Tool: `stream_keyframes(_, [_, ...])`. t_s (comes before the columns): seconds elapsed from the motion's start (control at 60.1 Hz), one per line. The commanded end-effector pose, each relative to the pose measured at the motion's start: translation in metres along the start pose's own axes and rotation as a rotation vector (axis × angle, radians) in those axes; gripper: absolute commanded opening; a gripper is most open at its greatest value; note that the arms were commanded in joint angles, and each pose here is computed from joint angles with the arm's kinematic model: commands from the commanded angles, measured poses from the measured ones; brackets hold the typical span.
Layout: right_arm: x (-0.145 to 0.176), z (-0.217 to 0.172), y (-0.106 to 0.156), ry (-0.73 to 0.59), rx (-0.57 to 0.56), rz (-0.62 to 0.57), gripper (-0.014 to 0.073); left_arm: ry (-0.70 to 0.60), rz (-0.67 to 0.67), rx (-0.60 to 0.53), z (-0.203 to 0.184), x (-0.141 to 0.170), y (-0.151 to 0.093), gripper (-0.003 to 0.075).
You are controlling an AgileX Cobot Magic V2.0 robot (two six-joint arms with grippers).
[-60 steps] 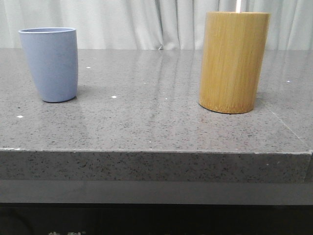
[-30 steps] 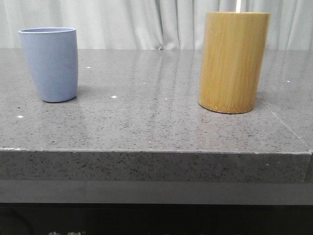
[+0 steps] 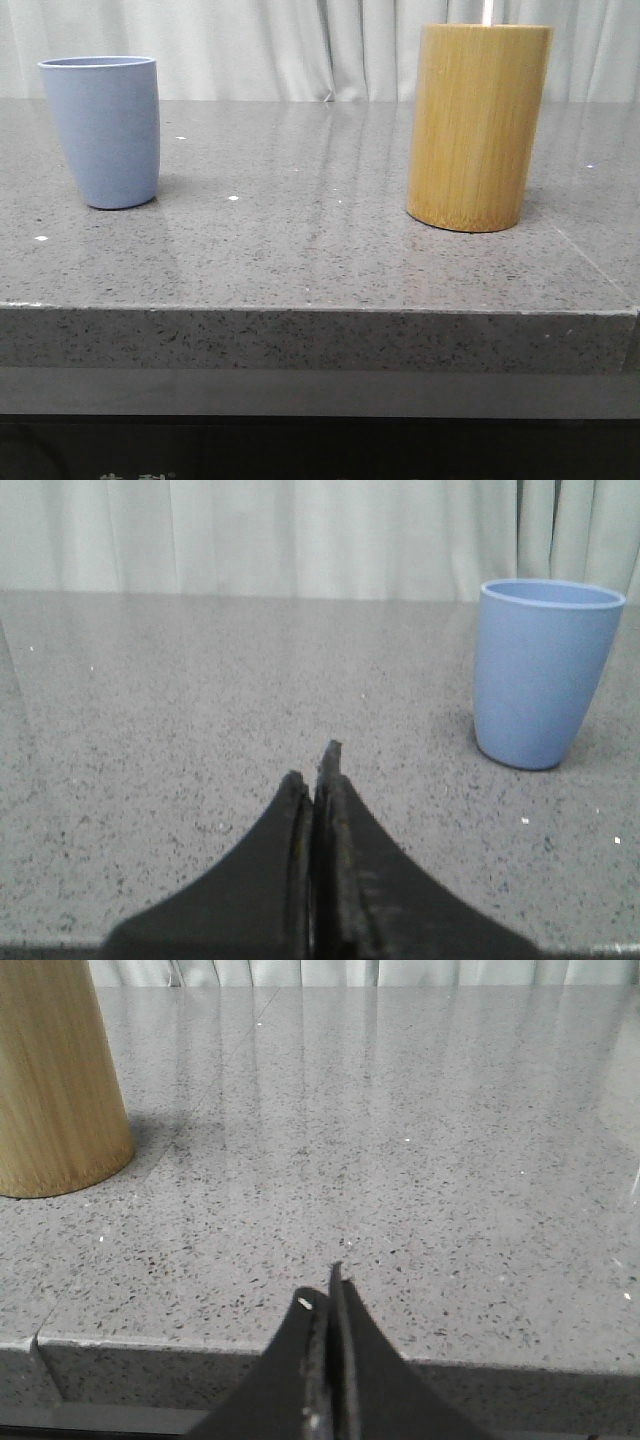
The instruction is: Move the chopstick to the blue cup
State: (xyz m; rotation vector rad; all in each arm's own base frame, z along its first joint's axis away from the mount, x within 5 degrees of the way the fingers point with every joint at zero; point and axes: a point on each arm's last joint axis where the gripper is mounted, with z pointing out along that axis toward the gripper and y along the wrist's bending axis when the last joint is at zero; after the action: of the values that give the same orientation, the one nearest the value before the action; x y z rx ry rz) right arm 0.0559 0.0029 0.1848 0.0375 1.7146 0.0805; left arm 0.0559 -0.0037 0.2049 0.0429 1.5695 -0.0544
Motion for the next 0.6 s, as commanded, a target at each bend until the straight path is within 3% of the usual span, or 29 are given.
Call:
stream_keyframes(0.0, [-0.011,-0.003,-0.001,-0.122,0.01,-0.012,-0.0114,-0.118,-0.02,-0.004,-0.002,-0.008,0.001,-0.0019])
stream_keyframes(0.333, [-0.018,-0.004,-0.001,-0.184,0.01,0.016,-0.0114,-0.174,-0.032,-0.007,-0.003,-0.014,0.001,-0.0019])
stream_keyframes(0.433, [-0.036,-0.009,0.0,-0.272,0.003,0.066,-0.0114,-0.248,-0.132,-0.004,-0.007,-0.033,0.002,-0.0019])
stream_keyframes(0.583, [-0.078,-0.028,0.006,-0.34,-0.026,0.07,-0.0114,-0.299,-0.13,0.019,-0.02,-0.08,0.0,-0.0019])
